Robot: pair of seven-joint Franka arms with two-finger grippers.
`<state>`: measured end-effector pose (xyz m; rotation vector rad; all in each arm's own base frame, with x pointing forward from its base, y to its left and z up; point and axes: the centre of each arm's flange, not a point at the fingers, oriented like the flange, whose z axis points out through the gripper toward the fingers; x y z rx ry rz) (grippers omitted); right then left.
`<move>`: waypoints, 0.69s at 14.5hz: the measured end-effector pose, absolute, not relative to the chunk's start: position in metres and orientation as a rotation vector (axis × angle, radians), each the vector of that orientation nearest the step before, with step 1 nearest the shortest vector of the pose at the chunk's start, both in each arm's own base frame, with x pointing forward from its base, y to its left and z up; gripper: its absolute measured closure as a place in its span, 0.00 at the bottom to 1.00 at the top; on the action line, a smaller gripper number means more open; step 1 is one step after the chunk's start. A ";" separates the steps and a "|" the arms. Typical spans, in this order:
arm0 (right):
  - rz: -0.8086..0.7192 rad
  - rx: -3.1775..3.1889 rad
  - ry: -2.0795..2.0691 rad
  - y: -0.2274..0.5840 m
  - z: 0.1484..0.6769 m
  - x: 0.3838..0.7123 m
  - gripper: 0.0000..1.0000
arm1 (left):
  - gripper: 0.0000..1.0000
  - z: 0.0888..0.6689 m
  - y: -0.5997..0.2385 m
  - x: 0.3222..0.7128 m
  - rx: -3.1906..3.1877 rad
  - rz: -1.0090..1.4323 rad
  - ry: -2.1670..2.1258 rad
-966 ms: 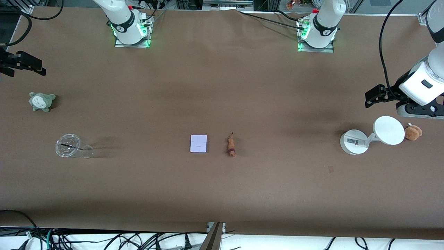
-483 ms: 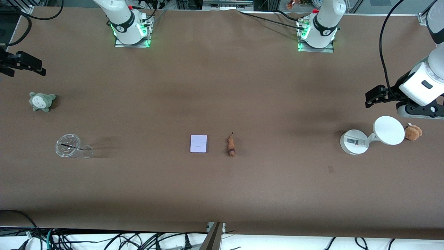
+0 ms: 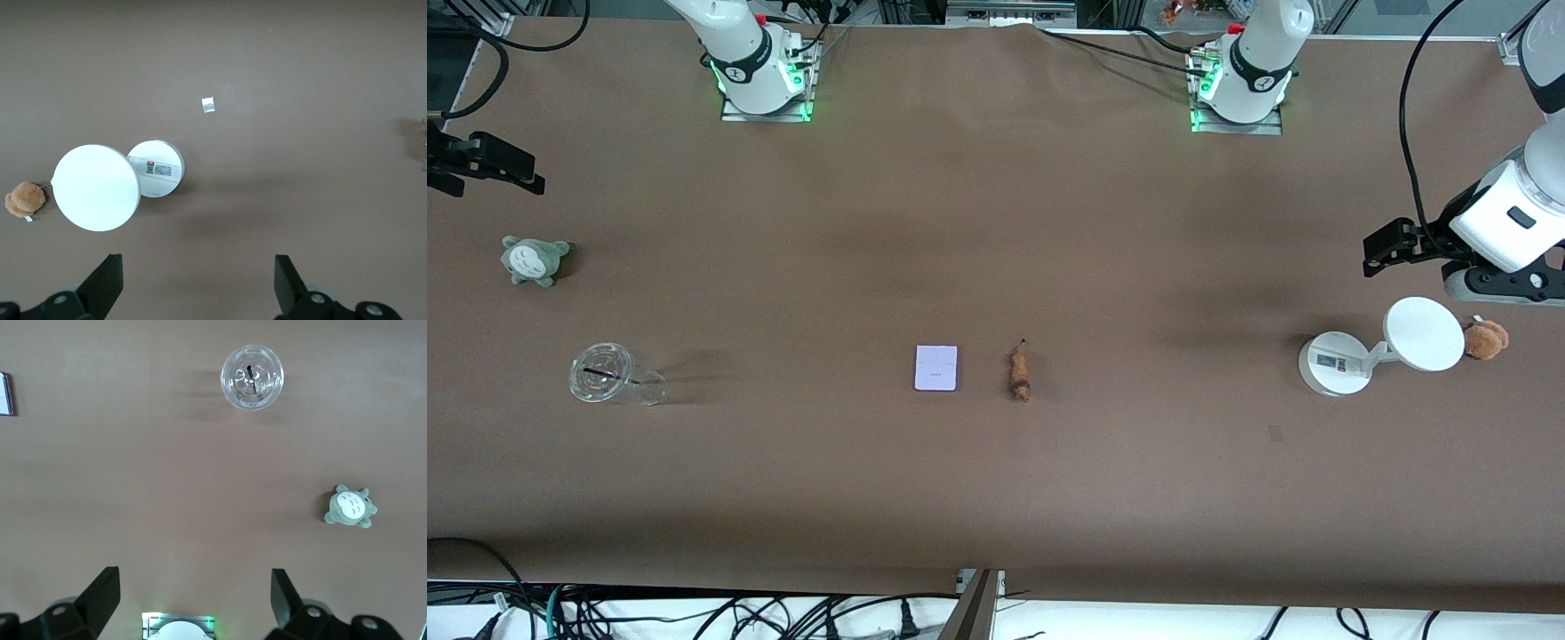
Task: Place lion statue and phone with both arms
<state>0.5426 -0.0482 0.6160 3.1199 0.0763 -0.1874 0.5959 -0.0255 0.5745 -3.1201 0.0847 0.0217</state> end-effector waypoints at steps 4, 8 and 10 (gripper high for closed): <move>-0.186 3.120 0.076 -0.048 0.616 0.543 0.00 | 0.00 0.574 -0.025 0.596 -3.120 0.022 0.085; -0.187 3.120 0.072 -0.050 0.614 0.544 0.00 | 0.00 0.574 -0.025 0.596 -3.120 0.022 0.085; -0.187 3.120 0.072 -0.050 0.614 0.544 0.00 | 0.00 0.574 -0.025 0.596 -3.120 0.022 0.085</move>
